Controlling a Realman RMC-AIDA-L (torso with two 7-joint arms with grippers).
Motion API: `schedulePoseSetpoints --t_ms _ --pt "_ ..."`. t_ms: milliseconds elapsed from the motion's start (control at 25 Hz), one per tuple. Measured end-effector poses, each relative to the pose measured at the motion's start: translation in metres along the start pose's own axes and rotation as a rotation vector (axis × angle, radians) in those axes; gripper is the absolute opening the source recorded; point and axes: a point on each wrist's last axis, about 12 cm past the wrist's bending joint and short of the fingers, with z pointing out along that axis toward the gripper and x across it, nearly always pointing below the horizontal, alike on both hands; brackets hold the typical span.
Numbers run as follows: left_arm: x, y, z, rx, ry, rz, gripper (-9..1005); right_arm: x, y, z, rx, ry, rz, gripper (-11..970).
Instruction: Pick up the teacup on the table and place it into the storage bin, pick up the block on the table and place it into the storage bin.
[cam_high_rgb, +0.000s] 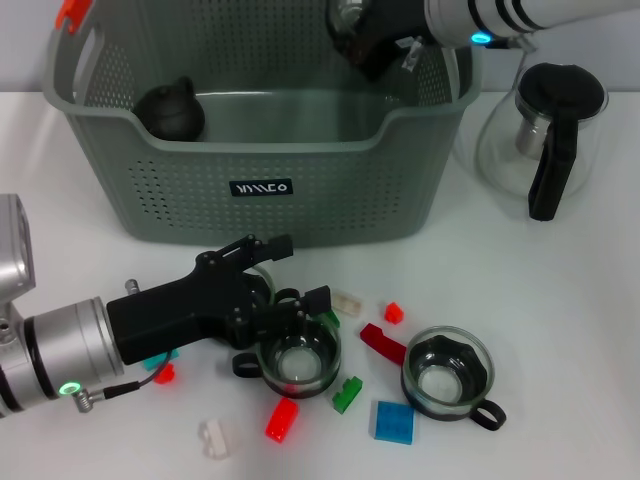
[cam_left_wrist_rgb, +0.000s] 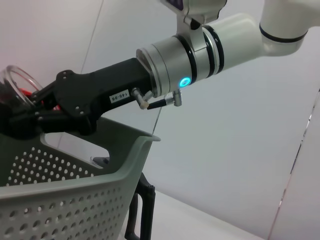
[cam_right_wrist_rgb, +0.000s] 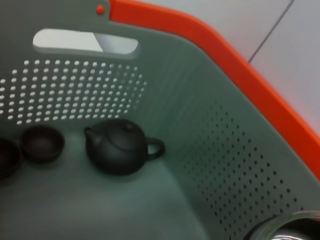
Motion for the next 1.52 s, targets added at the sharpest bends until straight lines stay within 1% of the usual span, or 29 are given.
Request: schedulePoseSetpoints --t_ms 320,480,640,800,960,1120,1240,1360,1440,1520 --pt "0.000 0.000 0.000 0.000 0.000 0.000 896 0.006 0.003 0.001 -0.009 0.017 0.016 166" --pt "0.000 0.000 0.000 0.000 0.000 0.000 895 0.008 0.002 0.001 0.003 0.058 0.019 189" --pt "0.000 0.000 0.000 0.000 0.000 0.000 895 0.006 0.003 0.001 0.025 0.086 -0.006 211" --pt "0.000 0.000 0.000 0.000 0.000 0.000 894 0.003 0.000 -0.002 0.031 0.070 0.001 234" --pt "0.000 0.000 0.000 0.000 -0.002 0.000 893 -0.006 -0.004 -0.015 0.019 0.005 0.030 429" --pt "-0.001 0.000 0.000 0.000 -0.002 0.001 892 -0.013 -0.011 -0.042 -0.018 -0.141 0.102 602" --pt "-0.001 0.001 -0.001 0.000 -0.002 0.002 891 -0.015 -0.016 -0.074 -0.096 -0.304 0.154 726" --pt "-0.001 0.001 -0.001 -0.001 -0.004 0.003 891 -0.005 -0.015 -0.106 -0.234 -0.459 0.188 758" --pt "-0.001 0.001 -0.001 -0.001 -0.005 0.003 890 0.009 -0.010 -0.130 -0.346 -0.556 0.180 779" --pt "-0.001 0.001 -0.001 -0.001 -0.006 0.002 890 0.029 -0.002 -0.150 -0.435 -0.611 0.156 779"
